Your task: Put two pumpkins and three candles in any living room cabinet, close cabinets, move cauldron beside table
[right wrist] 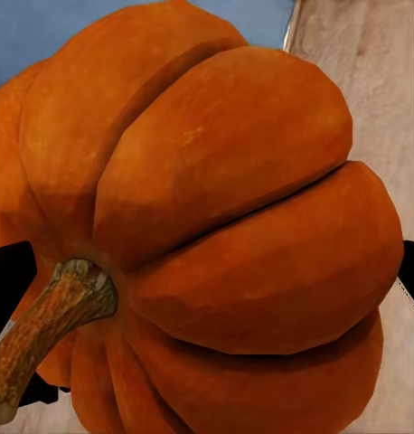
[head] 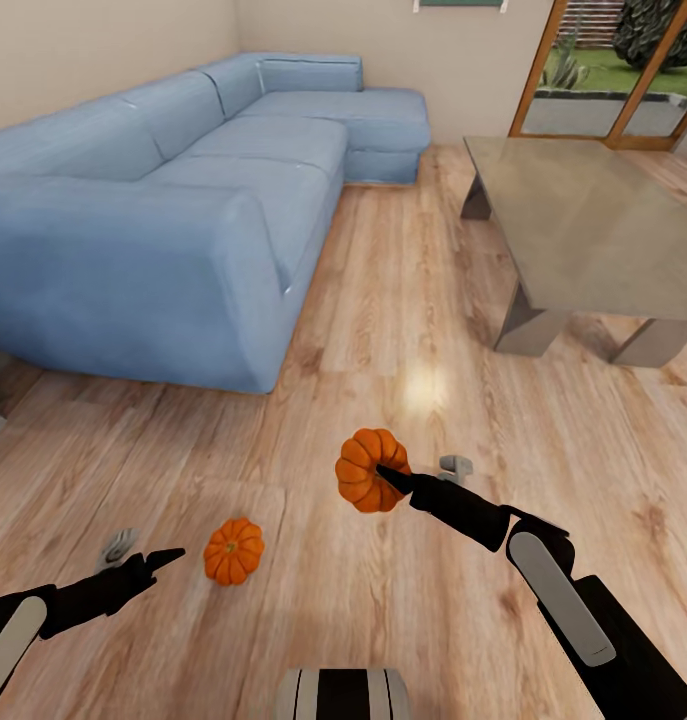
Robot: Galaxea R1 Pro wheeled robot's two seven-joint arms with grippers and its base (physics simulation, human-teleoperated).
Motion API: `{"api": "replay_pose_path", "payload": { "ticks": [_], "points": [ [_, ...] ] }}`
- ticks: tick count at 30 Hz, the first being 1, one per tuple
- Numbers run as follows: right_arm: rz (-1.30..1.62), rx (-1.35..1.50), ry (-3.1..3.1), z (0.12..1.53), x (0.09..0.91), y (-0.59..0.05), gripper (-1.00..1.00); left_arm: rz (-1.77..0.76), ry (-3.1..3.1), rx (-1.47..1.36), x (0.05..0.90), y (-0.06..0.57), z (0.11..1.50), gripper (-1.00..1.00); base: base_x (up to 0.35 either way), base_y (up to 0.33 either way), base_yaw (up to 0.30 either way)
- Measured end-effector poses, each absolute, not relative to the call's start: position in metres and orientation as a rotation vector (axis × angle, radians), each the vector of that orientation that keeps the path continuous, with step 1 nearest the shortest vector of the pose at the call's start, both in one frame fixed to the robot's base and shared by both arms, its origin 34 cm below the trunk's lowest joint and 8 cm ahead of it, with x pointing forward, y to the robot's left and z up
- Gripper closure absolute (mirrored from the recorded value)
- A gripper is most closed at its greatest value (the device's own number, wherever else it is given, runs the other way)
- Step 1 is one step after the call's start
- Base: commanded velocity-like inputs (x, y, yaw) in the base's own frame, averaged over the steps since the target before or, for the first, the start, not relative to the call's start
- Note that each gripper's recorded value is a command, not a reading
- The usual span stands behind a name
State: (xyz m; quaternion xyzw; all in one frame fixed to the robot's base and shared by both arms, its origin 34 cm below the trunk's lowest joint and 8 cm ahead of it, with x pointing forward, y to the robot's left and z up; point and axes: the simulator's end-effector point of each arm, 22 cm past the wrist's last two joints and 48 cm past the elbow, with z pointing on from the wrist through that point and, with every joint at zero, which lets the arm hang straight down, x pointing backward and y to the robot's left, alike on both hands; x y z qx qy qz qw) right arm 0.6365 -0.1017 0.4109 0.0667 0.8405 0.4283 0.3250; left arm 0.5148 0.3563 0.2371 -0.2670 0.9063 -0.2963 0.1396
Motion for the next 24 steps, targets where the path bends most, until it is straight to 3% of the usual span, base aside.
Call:
{"api": "replay_pose_path", "payload": {
  "ticks": [8,24],
  "points": [
    [1.124,0.176,2.203,0.411,0.636,-0.102,1.00,-0.852,2.611,-0.779,0.516,0.359,0.238,-1.00,0.184,0.050,0.000],
    [1.161,0.183,2.219,0.397,0.632,-0.096,1.00,-0.831,2.607,-0.829,0.513,0.369,0.226,-1.00,0.008,0.003,0.000]
  ]
}}
